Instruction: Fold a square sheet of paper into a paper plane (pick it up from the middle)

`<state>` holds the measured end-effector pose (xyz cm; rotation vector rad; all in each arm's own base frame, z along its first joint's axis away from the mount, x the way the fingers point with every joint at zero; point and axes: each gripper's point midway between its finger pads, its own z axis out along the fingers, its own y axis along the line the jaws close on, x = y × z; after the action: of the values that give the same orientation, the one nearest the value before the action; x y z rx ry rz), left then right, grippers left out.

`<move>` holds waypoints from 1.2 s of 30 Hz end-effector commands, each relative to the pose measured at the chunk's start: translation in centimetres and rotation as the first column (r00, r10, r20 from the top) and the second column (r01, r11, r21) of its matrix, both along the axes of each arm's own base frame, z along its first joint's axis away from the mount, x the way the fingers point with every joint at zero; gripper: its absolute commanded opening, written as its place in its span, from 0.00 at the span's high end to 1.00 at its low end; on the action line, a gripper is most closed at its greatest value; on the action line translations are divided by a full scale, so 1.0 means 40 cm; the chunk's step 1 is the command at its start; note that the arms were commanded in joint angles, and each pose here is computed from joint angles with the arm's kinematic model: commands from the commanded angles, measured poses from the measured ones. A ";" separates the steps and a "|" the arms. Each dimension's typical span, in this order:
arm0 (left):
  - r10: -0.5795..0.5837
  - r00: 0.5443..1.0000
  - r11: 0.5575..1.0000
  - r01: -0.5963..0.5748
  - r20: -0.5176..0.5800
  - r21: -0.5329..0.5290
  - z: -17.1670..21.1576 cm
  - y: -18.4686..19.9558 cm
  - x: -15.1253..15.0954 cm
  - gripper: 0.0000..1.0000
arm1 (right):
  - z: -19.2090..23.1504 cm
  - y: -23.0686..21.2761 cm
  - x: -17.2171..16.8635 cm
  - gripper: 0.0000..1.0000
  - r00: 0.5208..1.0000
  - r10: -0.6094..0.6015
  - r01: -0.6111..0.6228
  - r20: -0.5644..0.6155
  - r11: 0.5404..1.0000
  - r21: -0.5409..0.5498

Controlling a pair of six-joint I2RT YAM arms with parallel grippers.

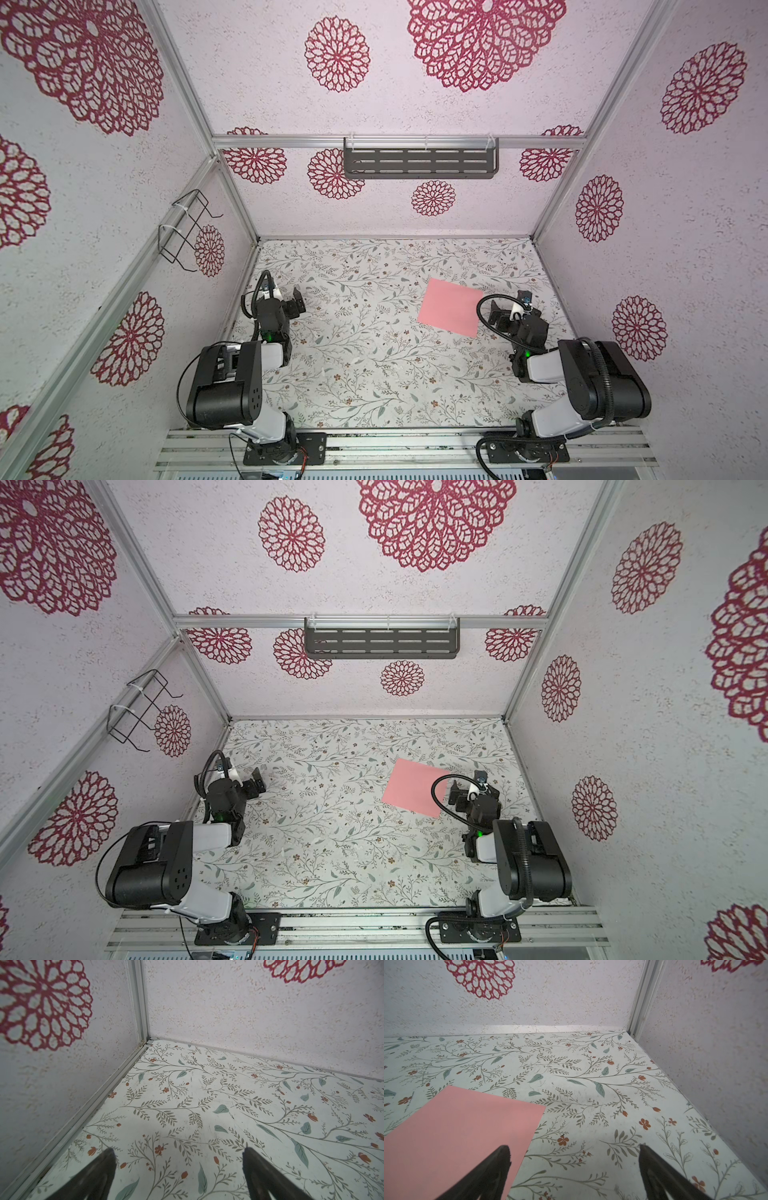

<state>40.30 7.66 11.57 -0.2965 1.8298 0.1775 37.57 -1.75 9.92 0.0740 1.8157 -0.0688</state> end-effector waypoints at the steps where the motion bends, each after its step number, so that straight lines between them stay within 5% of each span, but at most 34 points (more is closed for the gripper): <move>1: -0.008 1.000 1.000 0.008 0.011 0.013 0.007 0.004 0.003 0.03 | 0.032 0.001 0.012 0.01 0.999 -0.003 0.002 0.046 1.000 0.011; 19: 0.056 0.997 0.998 -0.057 0.055 0.014 0.075 0.024 -0.027 0.03 | 0.132 -0.025 0.020 0.01 0.994 -0.109 0.109 0.020 0.994 -0.004; 24: 0.144 0.987 0.990 -0.144 0.070 -0.011 0.181 0.027 -0.044 0.03 | 0.200 0.011 0.047 0.01 0.995 -0.093 0.100 -0.040 0.973 0.209; 30: 0.214 0.976 0.931 -0.195 0.028 -0.309 0.284 -0.002 -0.075 0.03 | 0.140 0.121 0.087 0.01 0.961 0.063 0.063 -0.268 0.897 0.438; 36: 0.093 0.995 0.910 -0.103 -0.043 -0.401 0.300 -0.065 -0.063 0.03 | 0.044 0.278 0.130 0.04 0.886 0.256 0.004 -0.387 0.830 0.558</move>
<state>38.53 6.67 27.48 -0.6262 1.6919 -0.0424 43.45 5.62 14.03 0.3490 2.1181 0.4179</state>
